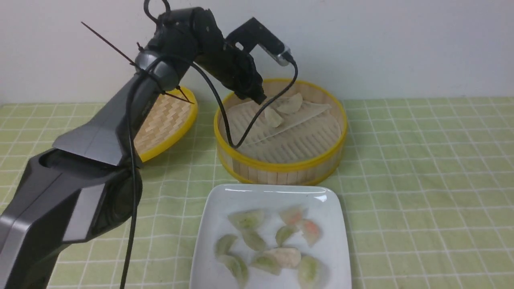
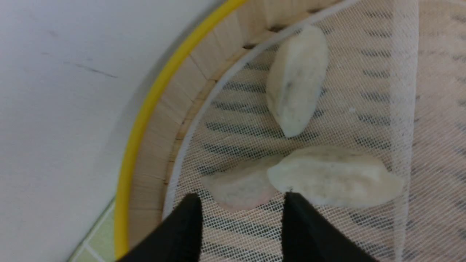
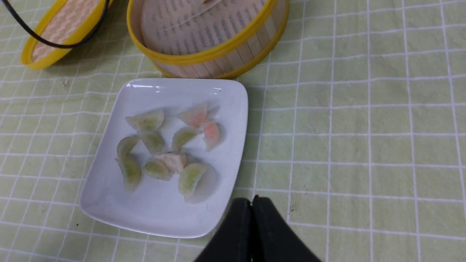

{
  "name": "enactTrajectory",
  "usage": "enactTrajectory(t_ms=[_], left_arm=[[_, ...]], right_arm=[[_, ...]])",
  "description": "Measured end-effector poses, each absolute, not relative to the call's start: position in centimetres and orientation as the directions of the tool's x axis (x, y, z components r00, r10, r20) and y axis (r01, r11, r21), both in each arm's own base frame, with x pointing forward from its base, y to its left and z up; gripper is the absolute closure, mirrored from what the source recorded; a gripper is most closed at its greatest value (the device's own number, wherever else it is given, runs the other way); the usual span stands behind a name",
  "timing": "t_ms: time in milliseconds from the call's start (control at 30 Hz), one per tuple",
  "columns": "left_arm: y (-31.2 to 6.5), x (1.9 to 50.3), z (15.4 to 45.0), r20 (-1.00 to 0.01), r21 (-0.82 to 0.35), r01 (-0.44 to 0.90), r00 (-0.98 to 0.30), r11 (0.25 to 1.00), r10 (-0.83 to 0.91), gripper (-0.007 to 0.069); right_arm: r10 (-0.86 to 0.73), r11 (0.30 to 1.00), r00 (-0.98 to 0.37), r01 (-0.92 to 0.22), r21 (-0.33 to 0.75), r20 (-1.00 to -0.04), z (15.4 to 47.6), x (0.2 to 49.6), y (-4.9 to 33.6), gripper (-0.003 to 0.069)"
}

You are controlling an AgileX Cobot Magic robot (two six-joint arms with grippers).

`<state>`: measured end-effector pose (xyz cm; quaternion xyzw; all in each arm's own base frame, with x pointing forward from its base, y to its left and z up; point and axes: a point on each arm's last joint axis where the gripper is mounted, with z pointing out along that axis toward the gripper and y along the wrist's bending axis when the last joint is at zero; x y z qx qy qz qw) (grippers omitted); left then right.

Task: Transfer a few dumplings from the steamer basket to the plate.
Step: Use the left arm to grab a dumpling from the steamer

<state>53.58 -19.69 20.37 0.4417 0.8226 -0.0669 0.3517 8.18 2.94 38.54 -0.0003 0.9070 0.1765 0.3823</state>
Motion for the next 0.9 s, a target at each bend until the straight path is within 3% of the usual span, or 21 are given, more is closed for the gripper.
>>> enactTrajectory(t_ms=[233, 500, 600, 667, 700, 767, 900], left_arm=[[-20.1, 54.5, 16.0, -0.641, 0.19, 0.787, -0.354, 0.588, 0.681, 0.0139], [-20.4, 54.9, 14.7, -0.67, 0.183, 0.781, -0.345, 0.597, 0.657, 0.0119], [-20.5, 54.9, 14.5, -0.671, 0.185, 0.791, -0.332, 0.584, 0.663, 0.0195], [-20.6, 54.8, 14.4, -0.667, 0.185, 0.799, -0.325, 0.572, 0.671, 0.0332], [-20.7, 54.8, 14.5, -0.667, 0.197, 0.799, -0.315, 0.568, 0.675, 0.0438], [-20.7, 54.8, 14.7, -0.661, 0.203, 0.802, -0.311, 0.562, 0.682, 0.0541], [-20.5, 54.0, 15.4, -0.61, 0.163, 0.829, -0.342, 0.535, 0.715, 0.0622]], right_arm=[[0.177, 0.931, -0.713, -0.103, 0.351, -0.678, 38.5, 8.2, 2.9, 0.0673], [0.216, 0.922, -0.717, -0.074, 0.38, -0.663, 38.5, 8.2, 2.9, 0.0673], [0.218, 0.922, -0.717, -0.072, 0.381, -0.662, 38.5, 8.2, 2.9, 0.0673], [0.218, 0.922, -0.717, -0.072, 0.381, -0.662, 38.5, 8.2, 2.9, 0.0673], [0.218, 0.922, -0.717, -0.072, 0.381, -0.662, 38.5, 8.2, 2.9, 0.0673], [0.218, 0.922, -0.717, -0.072, 0.381, -0.662, 38.5, 8.2, 2.9, 0.0673], [0.218, 0.922, -0.717, -0.072, 0.381, -0.662, 38.5, 8.2, 2.9, 0.0673]])
